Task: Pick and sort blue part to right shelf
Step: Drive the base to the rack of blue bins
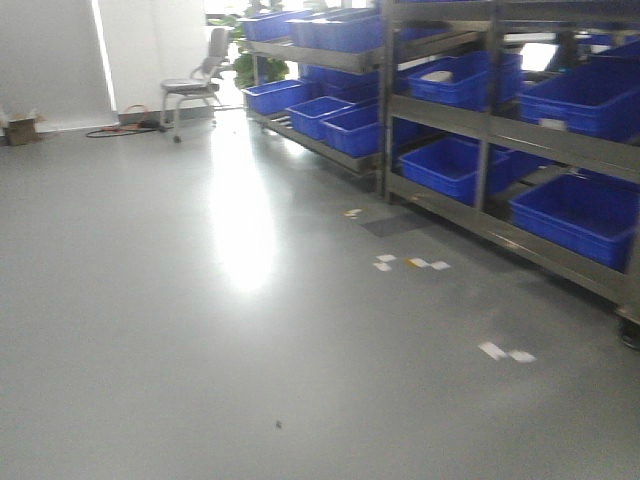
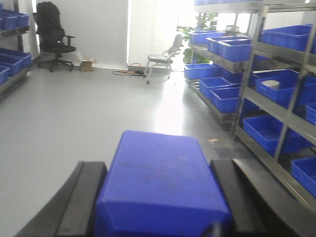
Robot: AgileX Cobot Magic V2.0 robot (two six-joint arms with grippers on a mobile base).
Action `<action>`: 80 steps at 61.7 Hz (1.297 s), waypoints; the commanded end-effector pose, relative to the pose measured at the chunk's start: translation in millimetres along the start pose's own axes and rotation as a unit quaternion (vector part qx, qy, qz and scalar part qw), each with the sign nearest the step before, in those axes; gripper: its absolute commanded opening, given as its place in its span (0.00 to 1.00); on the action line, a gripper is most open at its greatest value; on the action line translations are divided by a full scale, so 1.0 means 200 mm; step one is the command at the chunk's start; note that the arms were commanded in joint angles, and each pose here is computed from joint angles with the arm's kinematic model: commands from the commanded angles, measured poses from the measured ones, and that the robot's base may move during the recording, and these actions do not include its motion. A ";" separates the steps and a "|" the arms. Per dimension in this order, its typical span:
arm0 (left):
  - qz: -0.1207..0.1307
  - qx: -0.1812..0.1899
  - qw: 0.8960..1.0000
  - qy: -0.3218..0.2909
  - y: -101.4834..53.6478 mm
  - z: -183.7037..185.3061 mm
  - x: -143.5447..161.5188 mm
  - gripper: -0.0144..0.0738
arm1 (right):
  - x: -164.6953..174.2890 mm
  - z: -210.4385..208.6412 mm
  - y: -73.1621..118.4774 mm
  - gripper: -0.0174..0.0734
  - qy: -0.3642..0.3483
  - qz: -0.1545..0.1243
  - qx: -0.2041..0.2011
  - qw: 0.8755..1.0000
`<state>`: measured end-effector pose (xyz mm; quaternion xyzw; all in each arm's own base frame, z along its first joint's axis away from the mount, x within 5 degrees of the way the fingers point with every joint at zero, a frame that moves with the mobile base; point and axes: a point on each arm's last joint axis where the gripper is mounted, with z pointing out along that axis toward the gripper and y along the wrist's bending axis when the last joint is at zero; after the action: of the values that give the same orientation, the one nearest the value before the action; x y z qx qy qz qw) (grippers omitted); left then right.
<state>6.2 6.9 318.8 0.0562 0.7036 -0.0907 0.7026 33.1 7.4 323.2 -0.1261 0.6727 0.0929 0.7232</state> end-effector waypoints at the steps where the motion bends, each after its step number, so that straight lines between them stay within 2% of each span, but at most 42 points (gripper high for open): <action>1: 0.000 0.006 0.999 -0.049 -0.01 -0.01 -0.08 0.54 | -0.08 0.00 0.00 0.40 -0.056 -0.011 -0.001 0.998; 80: -0.001 0.007 0.999 -0.049 -0.01 -0.01 -0.08 0.54 | -0.08 0.00 0.00 0.40 -0.055 -0.011 0.000 0.998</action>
<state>6.2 6.8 318.6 0.0544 0.7044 -0.0907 0.7019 33.1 7.4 323.2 -0.1262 0.6727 0.0927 0.7232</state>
